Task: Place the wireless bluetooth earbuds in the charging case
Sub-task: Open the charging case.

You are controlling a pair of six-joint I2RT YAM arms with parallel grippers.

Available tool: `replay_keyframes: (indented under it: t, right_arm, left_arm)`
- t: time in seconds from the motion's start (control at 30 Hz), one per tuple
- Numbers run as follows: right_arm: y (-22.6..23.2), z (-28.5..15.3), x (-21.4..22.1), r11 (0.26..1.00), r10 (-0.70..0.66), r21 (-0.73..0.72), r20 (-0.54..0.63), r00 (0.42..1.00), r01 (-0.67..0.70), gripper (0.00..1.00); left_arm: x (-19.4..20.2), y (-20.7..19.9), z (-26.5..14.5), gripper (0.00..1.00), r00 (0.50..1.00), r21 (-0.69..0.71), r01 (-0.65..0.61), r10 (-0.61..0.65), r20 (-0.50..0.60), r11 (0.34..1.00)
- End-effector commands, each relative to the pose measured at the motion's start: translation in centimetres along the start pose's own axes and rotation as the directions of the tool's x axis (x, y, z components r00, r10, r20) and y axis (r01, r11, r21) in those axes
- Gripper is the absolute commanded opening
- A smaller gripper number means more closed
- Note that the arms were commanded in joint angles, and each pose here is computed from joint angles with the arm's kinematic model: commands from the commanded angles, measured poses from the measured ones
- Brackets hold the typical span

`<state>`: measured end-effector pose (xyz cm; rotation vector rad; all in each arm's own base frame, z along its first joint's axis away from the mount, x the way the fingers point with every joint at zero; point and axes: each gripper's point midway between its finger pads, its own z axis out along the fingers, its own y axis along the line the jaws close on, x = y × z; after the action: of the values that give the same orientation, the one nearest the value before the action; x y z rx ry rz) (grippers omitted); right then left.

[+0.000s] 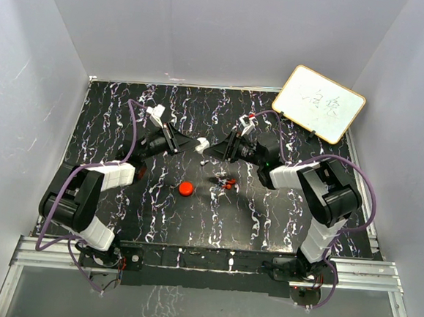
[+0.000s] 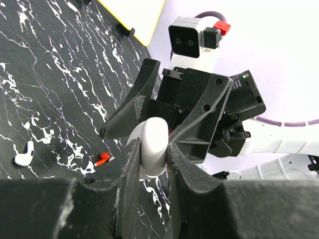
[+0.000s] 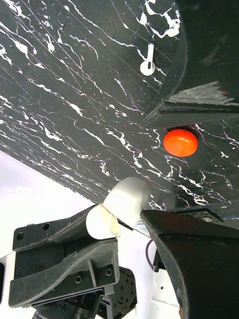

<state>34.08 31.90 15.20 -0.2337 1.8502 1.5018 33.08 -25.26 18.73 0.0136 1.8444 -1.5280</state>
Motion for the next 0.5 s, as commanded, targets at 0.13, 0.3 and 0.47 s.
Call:
replay_keyframes:
  t: [0.13, 0.3, 0.47]
  right_arm:
    - [0.45, 1.18, -2.41, 0.998, -0.069, -0.006, 0.058, 0.996, 0.069, 0.64]
    - [0.51, 1.41, -2.68, 0.997, -0.073, -0.013, 0.060, 0.996, 0.074, 0.64]
    - [0.63, 1.51, -2.85, 0.997, -0.077, -0.016, 0.062, 0.995, 0.078, 0.64]
  left_arm:
    - [-0.91, -3.73, -0.22, 0.00, 0.998, 0.094, -0.061, 0.061, 0.004, 0.994]
    - [-0.83, -3.70, -0.27, 0.00, 0.998, 0.092, -0.058, 0.058, 0.002, 0.994]
    - [-0.75, -3.52, -0.28, 0.00, 0.999, 0.087, -0.055, 0.055, 0.002, 0.995]
